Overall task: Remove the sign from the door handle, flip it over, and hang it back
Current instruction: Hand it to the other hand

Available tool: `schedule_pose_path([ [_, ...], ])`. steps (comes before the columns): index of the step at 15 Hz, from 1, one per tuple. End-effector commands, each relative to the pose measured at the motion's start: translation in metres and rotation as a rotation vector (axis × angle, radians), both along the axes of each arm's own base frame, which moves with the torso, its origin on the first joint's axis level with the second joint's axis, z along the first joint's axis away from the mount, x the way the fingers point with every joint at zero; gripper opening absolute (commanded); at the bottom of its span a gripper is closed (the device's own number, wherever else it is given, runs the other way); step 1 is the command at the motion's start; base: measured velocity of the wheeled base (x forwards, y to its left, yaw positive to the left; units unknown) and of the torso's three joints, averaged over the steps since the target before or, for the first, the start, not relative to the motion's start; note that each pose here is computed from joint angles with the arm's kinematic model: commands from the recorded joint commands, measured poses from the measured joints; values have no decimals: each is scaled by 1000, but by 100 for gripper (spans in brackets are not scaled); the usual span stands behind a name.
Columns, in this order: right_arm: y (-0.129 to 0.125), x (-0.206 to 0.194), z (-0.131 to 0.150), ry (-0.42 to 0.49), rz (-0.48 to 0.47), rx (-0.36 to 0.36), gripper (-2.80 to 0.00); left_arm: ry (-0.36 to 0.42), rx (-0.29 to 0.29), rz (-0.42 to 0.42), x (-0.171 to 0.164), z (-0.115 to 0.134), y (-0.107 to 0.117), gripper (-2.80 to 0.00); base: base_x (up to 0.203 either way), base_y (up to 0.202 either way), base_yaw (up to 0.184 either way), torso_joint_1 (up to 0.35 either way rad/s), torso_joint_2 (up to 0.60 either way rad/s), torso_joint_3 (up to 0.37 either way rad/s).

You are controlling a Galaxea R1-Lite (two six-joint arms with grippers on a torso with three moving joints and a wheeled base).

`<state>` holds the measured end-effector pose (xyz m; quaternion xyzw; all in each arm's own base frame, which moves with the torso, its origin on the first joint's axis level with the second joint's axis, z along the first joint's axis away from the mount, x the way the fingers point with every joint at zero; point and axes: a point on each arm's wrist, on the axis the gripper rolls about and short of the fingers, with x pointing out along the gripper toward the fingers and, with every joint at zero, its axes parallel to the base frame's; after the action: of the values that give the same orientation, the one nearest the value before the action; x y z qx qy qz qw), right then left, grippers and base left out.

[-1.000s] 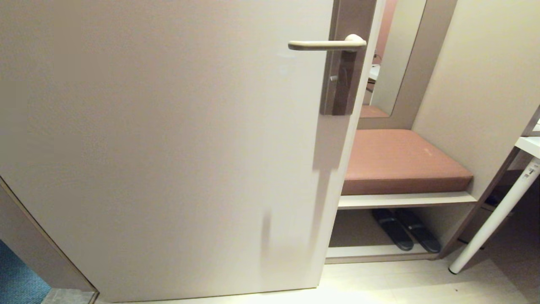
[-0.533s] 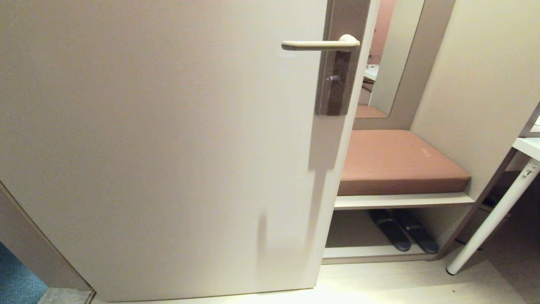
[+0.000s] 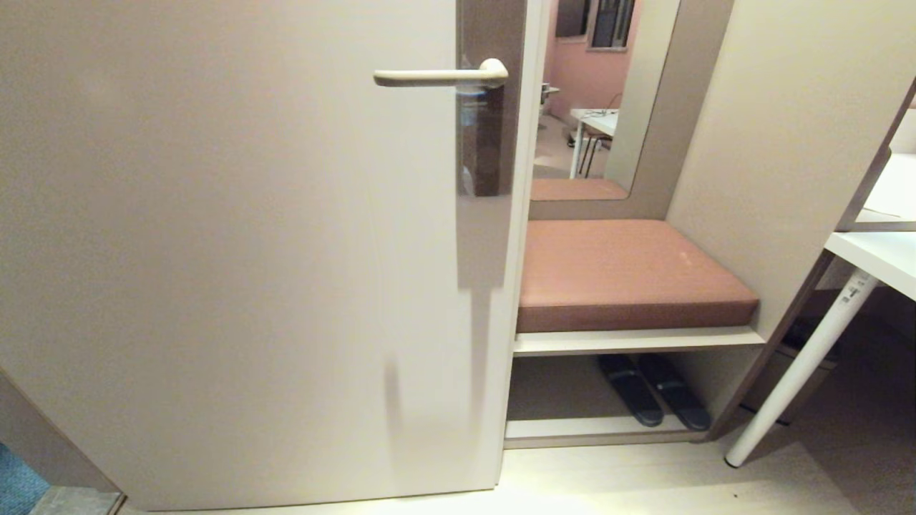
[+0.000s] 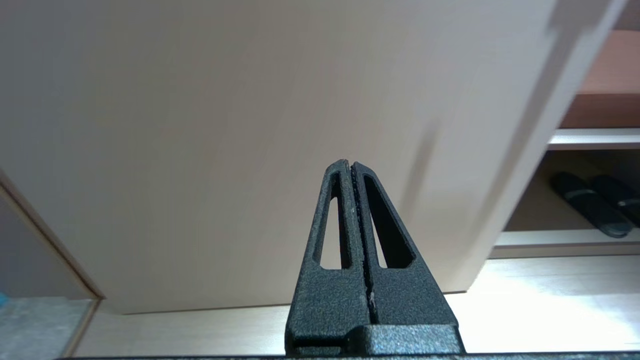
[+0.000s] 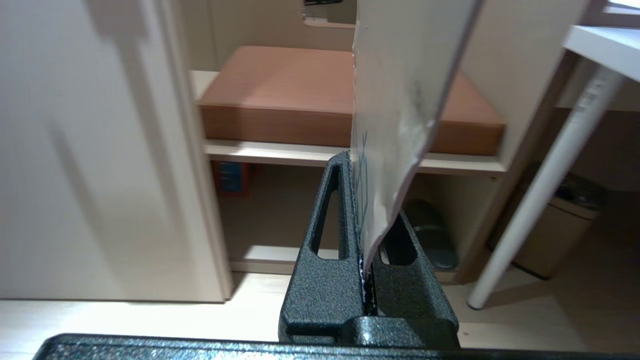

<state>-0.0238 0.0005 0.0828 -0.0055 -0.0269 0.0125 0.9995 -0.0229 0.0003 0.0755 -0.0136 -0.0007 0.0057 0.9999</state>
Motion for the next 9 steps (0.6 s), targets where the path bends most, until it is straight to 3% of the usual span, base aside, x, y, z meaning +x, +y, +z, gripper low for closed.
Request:
schedule_pose_path([
  [1, 0, 0, 0, 0, 1, 0, -280, 1, 0, 1, 0, 0, 0, -280, 0, -196, 6, 0, 0, 2],
  [9, 0, 0, 0, 0, 1, 0, -280, 1, 0, 1, 0, 0, 0, -280, 0, -185, -2, 2, 2, 3],
])
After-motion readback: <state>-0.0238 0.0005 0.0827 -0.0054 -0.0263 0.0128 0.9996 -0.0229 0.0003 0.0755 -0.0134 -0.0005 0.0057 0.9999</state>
